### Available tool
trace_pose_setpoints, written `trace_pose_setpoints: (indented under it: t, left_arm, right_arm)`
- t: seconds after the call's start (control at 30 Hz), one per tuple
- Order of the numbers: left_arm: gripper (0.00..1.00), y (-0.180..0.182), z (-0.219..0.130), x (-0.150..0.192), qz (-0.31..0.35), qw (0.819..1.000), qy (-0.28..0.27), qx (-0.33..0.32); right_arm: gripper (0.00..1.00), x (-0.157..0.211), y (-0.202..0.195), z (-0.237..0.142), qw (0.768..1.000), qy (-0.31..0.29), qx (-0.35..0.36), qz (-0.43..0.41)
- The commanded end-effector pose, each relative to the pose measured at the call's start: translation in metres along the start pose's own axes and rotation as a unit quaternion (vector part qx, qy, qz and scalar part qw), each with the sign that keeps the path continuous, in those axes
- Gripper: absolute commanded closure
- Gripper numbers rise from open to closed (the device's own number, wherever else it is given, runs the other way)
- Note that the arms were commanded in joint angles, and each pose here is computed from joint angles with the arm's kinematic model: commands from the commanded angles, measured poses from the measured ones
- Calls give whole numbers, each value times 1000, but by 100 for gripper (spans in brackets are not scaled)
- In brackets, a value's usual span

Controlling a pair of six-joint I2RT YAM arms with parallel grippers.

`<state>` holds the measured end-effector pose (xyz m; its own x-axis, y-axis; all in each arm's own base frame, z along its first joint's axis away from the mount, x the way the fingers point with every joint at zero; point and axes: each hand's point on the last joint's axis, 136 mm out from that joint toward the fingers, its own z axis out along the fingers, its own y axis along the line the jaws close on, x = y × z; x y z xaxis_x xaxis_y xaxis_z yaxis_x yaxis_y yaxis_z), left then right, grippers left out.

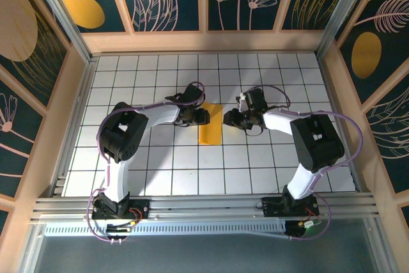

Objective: Fold a paper plane with a square sheet of paper (fold left side to right side)
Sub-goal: Hold the square sheet of paper at the center of the table.

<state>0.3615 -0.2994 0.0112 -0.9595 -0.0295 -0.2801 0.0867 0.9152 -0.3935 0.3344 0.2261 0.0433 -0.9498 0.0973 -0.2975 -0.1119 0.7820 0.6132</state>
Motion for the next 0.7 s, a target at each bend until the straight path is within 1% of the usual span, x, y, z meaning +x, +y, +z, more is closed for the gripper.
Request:
trace_pose_setpoints:
  t: [0.0,0.47,0.67]
  left_arm:
    - [56,33,51,48,-11,997,66,-41]
    - [56,33,51,48,-6,997,68,-41]
    - [55,34,51,49,4,997,71,-42]
  right_arm:
    - [63,-7,8,3,1000,-3,-10,-10]
    - [66,-6,16,8,1000,5,-23,-12]
    - [66,-10,17,6,1000,-5,-19,-15]
